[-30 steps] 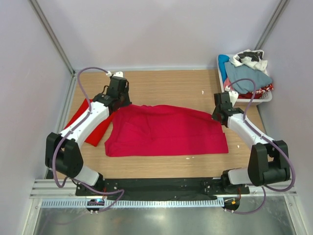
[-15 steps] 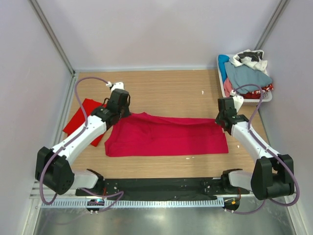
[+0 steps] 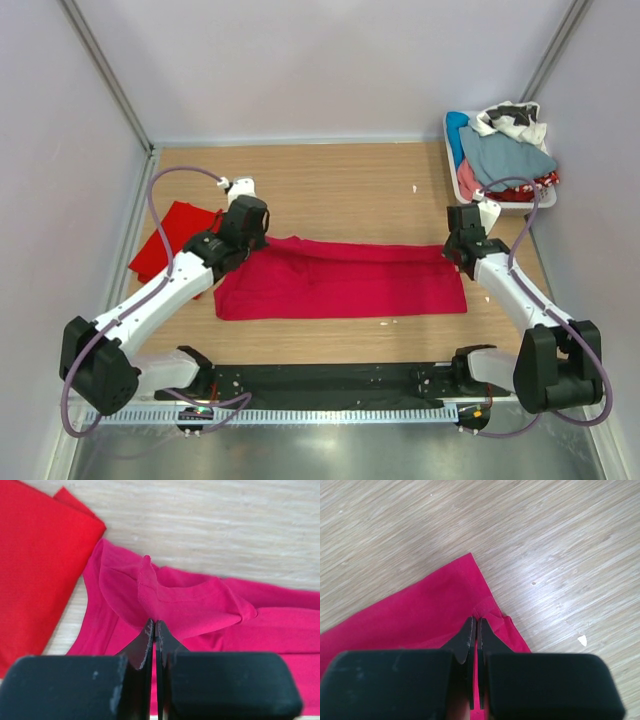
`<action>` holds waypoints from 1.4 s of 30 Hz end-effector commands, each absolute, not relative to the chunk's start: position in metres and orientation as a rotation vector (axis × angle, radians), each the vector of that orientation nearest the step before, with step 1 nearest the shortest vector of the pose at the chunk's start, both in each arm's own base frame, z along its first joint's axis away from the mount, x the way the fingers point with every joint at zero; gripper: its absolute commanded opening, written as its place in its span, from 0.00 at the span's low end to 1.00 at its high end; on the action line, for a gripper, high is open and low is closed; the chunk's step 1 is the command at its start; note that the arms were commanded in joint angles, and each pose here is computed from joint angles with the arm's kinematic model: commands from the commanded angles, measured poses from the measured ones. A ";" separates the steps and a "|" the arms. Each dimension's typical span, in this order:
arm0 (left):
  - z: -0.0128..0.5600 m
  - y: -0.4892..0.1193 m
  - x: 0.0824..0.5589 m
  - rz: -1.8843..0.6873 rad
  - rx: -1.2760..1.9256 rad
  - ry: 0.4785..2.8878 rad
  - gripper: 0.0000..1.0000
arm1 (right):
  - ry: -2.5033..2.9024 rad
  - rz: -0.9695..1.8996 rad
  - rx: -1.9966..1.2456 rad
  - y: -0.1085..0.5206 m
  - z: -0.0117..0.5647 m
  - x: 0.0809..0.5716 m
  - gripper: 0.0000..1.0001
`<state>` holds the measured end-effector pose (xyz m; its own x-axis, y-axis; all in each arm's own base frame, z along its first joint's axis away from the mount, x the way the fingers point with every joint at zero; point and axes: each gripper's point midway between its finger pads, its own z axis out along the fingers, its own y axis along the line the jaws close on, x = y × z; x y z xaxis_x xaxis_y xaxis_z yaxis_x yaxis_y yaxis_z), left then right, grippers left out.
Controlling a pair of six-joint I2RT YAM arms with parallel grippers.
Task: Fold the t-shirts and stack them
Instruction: Fold the tshirt
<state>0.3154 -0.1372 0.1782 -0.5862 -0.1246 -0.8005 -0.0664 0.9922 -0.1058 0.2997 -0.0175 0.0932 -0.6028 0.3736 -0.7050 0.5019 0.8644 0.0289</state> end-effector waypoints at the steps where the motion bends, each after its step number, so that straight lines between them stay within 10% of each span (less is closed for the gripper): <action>1: 0.177 -0.129 0.306 -0.039 -0.165 2.188 0.00 | 2.208 -0.228 0.674 -0.025 0.105 0.301 0.01; 18: 0.132 -0.123 0.258 -0.024 -0.190 2.278 0.00 | 2.225 -0.215 0.758 -0.024 0.073 0.282 0.03; 24: 0.108 -0.119 0.235 -0.046 -0.239 2.328 0.08 | 2.225 -0.171 0.832 -0.020 0.061 0.273 0.17; 27: 0.100 -0.117 0.224 -0.061 -0.289 2.317 0.24 | 2.181 -0.180 0.900 -0.024 0.063 0.266 0.56; 42: 0.108 -0.109 0.216 -0.068 -0.365 2.229 0.65 | 2.081 -0.104 0.880 -0.022 0.094 0.278 0.71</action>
<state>0.2043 -0.1102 0.0955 -0.6392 -0.2503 -0.7271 -0.1904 0.9676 -0.1657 0.2587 -0.0207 0.0734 -0.4323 0.5590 -0.7075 0.6324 0.7472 0.2040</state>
